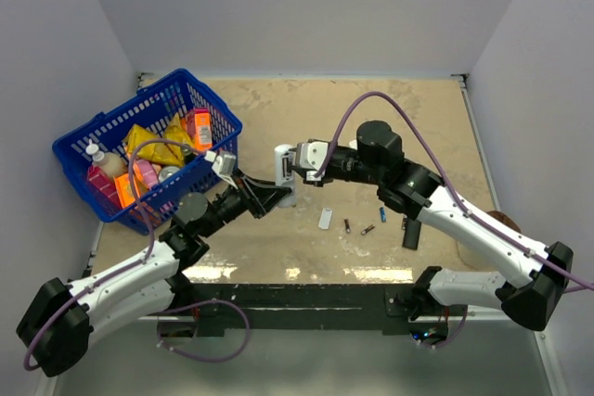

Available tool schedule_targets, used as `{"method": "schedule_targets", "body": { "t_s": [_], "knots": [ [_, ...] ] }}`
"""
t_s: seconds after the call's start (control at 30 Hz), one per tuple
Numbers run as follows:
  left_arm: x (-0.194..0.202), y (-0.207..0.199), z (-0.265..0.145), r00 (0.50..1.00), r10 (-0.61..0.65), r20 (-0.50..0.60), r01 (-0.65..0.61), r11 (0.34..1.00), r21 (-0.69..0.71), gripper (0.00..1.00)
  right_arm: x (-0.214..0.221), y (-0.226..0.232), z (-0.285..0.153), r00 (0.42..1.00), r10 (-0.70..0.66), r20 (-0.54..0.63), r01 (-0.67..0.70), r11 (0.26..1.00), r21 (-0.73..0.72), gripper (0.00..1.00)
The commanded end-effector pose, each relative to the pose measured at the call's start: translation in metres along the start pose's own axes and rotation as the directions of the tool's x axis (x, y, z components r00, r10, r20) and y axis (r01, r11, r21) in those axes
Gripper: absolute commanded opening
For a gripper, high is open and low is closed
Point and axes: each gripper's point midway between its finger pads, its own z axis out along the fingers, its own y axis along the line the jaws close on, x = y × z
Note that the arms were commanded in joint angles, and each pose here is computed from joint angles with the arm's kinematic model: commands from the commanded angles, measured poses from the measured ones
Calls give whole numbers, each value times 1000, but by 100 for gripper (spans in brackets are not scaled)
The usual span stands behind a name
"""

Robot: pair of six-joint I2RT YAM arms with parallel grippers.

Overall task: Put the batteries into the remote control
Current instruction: Load the battery into the remote control.

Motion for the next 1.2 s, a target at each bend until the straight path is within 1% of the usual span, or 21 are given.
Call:
{"method": "schedule_targets", "body": {
  "t_s": [0.0, 0.17, 0.27, 0.4, 0.67, 1.0, 1.17],
  "knots": [
    [-28, -29, 6, 996, 44, 74, -51, 994, 95, 0, -9, -7, -6, 999, -26, 18, 26, 1000, 1, 38],
    [-29, -31, 7, 996, 53, 74, -61, 993, 106, 0, -2, -9, -8, 1000, -22, -3, 22, 1000, 9, 37],
    [-29, -31, 8, 996, 55, 73, -62, 992, 107, 0, 0, -9, -7, 1000, -20, -3, 20, 1000, 6, 33],
    [-28, -31, 8, 996, 58, 68, -65, 992, 111, 0, 0, -8, -6, 1000, -20, -1, 20, 1000, 0, 22],
    [-29, -33, 9, 996, 61, 71, -69, 991, 116, 0, 3, -2, -3, 1000, -6, -1, 6, 999, -32, 19],
    [-28, -34, 9, 995, 69, 68, -78, 989, 128, 0, 16, 6, 1, 999, 18, -31, -20, 998, -54, 18],
    [-31, -39, 9, 993, 83, 80, -94, 985, 148, 0, 24, 15, 4, 998, 29, -55, -34, 994, -99, 13]
  ]
}}
